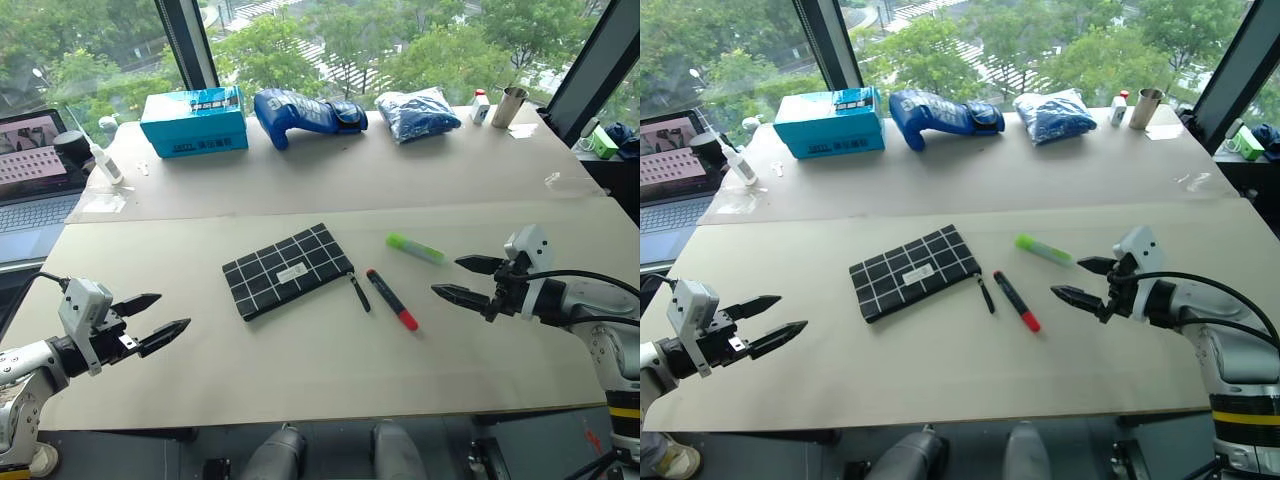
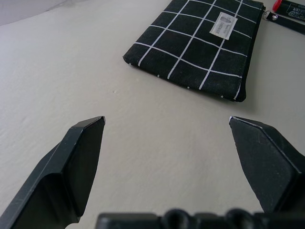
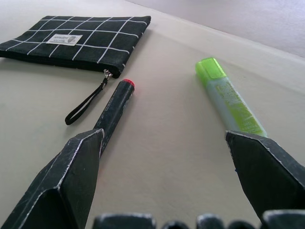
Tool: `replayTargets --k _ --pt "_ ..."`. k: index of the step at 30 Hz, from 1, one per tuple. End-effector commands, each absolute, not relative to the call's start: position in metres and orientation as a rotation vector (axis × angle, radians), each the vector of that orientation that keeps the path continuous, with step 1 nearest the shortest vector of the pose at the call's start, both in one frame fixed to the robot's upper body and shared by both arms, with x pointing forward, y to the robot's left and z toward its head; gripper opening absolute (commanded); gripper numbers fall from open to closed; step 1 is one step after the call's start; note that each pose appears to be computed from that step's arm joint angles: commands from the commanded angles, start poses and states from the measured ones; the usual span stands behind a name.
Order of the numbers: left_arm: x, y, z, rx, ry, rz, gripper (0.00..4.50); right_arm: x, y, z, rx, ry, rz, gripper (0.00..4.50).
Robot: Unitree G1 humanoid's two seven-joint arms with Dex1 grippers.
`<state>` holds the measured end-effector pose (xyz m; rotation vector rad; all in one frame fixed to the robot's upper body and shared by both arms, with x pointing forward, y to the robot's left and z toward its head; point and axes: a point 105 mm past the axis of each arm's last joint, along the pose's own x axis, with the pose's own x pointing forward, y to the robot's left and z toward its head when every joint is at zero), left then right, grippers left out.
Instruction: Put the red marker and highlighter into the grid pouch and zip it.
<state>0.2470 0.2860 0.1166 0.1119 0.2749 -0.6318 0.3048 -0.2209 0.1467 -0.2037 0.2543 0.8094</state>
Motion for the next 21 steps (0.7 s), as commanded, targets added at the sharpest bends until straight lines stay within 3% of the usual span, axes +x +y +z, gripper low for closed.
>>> replayTargets --k 1,7,10,21 --pt "0.254 0.289 0.129 0.138 0.232 -0.606 4.5 0.309 -0.216 0.157 -0.218 0.201 0.81 4.49" --pt "0.261 0.29 0.116 0.225 0.299 -0.682 4.5 0.318 -0.203 0.158 -0.239 0.178 0.804 4.49" --pt "0.266 0.29 0.12 0.398 0.237 -0.717 4.5 0.328 -0.193 0.162 -0.256 0.161 0.795 3.79" --pt "0.278 0.296 0.12 0.824 0.121 -0.758 4.5 0.335 -0.085 0.194 -0.305 -0.017 1.106 0.02"
